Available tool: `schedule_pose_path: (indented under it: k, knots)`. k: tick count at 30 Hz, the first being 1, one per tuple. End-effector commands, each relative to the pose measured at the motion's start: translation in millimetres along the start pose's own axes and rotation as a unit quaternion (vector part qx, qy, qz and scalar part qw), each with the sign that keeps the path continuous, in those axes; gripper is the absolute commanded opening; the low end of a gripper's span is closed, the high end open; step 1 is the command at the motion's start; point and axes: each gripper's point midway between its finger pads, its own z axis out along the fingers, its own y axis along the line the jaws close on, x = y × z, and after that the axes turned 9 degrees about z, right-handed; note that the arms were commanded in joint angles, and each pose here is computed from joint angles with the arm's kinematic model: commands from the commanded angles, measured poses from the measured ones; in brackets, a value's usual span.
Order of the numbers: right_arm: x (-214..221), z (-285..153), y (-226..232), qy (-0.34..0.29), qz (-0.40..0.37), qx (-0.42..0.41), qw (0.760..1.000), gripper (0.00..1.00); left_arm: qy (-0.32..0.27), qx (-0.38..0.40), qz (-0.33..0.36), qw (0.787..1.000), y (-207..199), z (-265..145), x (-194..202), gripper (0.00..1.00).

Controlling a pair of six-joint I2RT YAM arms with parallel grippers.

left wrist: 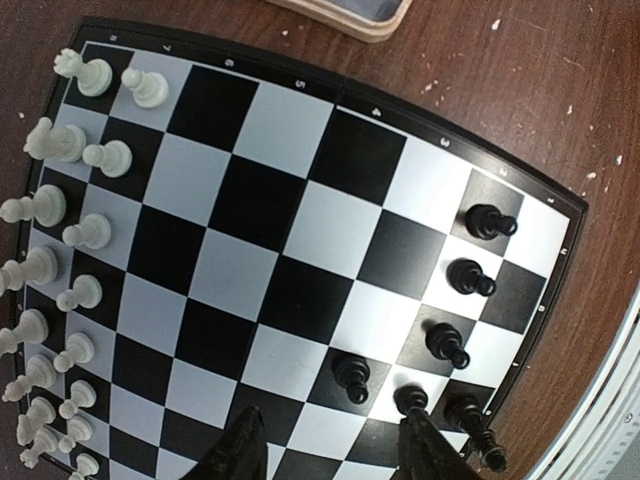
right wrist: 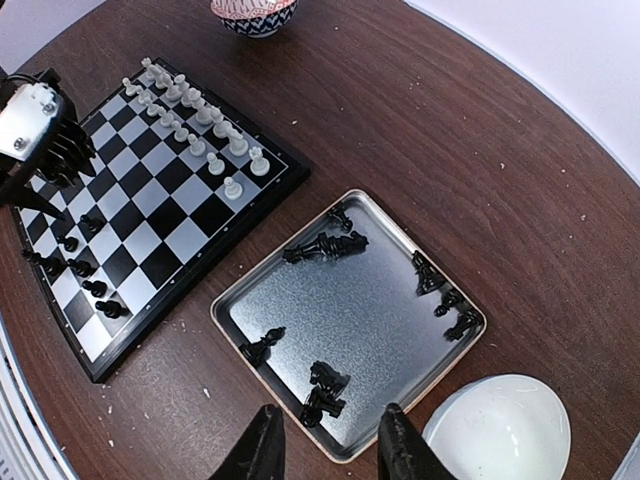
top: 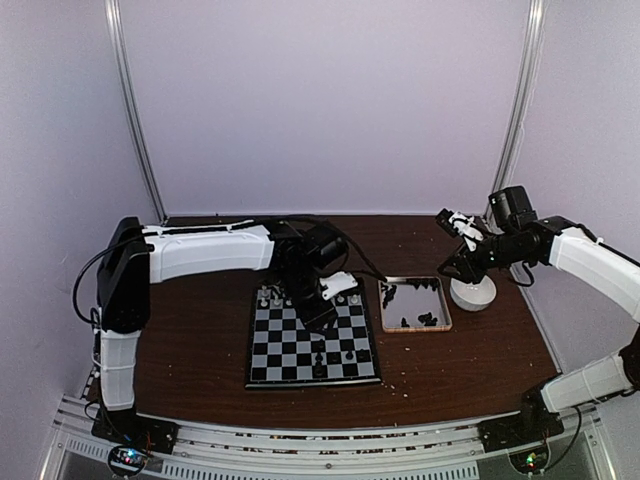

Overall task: Set up the chess pieces on the board
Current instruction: Pick up the pawn from the chessboard.

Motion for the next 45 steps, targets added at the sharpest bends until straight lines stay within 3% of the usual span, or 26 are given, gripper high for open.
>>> schedule_pose_path:
  k: [1,19,37,45]
  knots:
    - [-7,0,6,-0.009,-0.015,-0.011,1.000,0.34,0.016,0.011,0.011,1.000,-3,8,4,0.47]
    - [-1,10,9,0.010,-0.019,-0.018,1.000,0.34,0.044,0.020,0.014,0.999,-3,37,11,0.35]
    - [3,14,11,0.023,-0.025,-0.016,0.999,0.34,0.041,0.034,0.018,0.998,-9,36,12,0.00]
    - [5,15,7,0.026,-0.026,-0.007,0.999,0.34,0.028,0.004,0.020,0.999,-3,13,10,0.00]
